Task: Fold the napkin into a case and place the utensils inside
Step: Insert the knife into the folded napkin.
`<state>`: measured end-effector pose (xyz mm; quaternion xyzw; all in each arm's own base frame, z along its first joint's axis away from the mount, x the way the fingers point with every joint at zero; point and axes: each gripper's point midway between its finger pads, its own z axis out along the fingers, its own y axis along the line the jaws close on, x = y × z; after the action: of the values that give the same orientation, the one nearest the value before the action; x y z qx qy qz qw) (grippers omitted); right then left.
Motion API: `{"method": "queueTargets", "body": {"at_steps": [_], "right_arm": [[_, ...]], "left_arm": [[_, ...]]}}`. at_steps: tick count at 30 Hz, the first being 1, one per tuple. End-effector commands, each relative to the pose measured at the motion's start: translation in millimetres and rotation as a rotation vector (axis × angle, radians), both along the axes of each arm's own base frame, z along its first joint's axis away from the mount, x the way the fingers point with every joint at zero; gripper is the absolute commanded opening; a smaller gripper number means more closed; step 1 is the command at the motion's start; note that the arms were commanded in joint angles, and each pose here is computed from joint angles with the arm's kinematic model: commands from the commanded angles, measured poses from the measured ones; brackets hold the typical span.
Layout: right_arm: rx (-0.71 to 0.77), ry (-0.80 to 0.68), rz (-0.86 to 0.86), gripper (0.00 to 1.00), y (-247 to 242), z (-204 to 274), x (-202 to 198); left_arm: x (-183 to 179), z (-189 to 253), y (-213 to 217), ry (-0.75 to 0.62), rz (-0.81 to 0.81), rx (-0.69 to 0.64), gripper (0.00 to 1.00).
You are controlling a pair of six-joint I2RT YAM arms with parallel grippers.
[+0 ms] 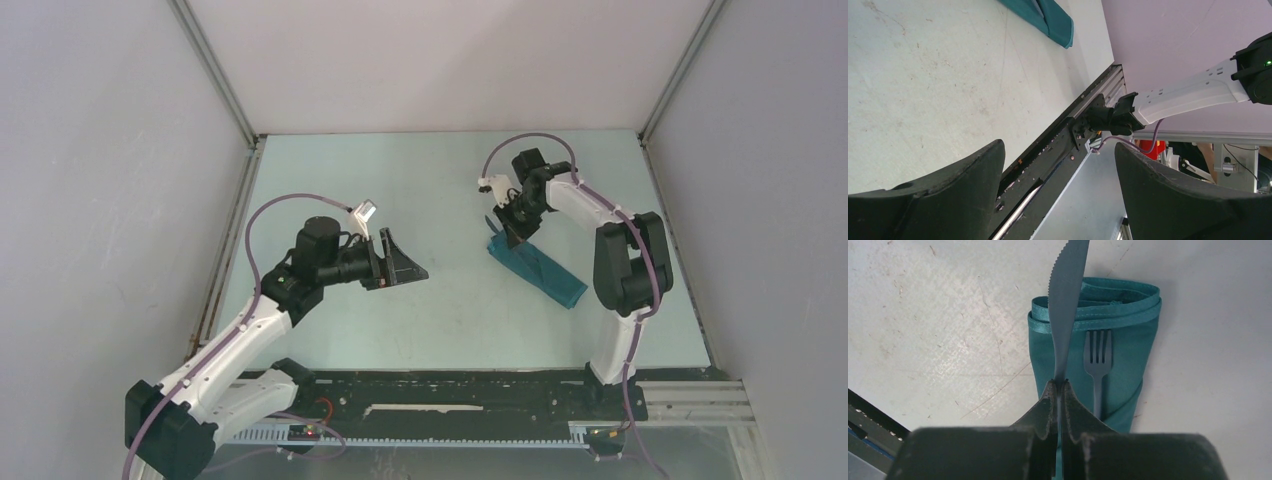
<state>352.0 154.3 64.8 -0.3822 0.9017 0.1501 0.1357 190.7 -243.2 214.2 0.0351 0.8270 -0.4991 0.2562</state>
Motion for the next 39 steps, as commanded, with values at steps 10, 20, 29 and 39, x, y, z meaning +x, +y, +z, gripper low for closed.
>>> {"method": "queueTargets", "body": {"at_steps": [10,20,29,39], "right_arm": [[-0.027,-0.031,0.061,0.00,-9,-3,5],[-0.067,-0.033,0.087,0.00,-15,-19,2],[-0.141,-0.045,0.087,0.00,-29,-15,-10],[-0.183,-0.039,0.095,0.00,-38,-16,-28]], "left_arm": [[3,2,0,-0.015,0.008,-0.021,0.87],[2,3,0,-0.018,0.009,-0.024,0.87],[3,3,0,-0.018,0.006,-0.025,0.87],[1,3,-1,-0.015,-0.004,-0.032,0.87]]}}
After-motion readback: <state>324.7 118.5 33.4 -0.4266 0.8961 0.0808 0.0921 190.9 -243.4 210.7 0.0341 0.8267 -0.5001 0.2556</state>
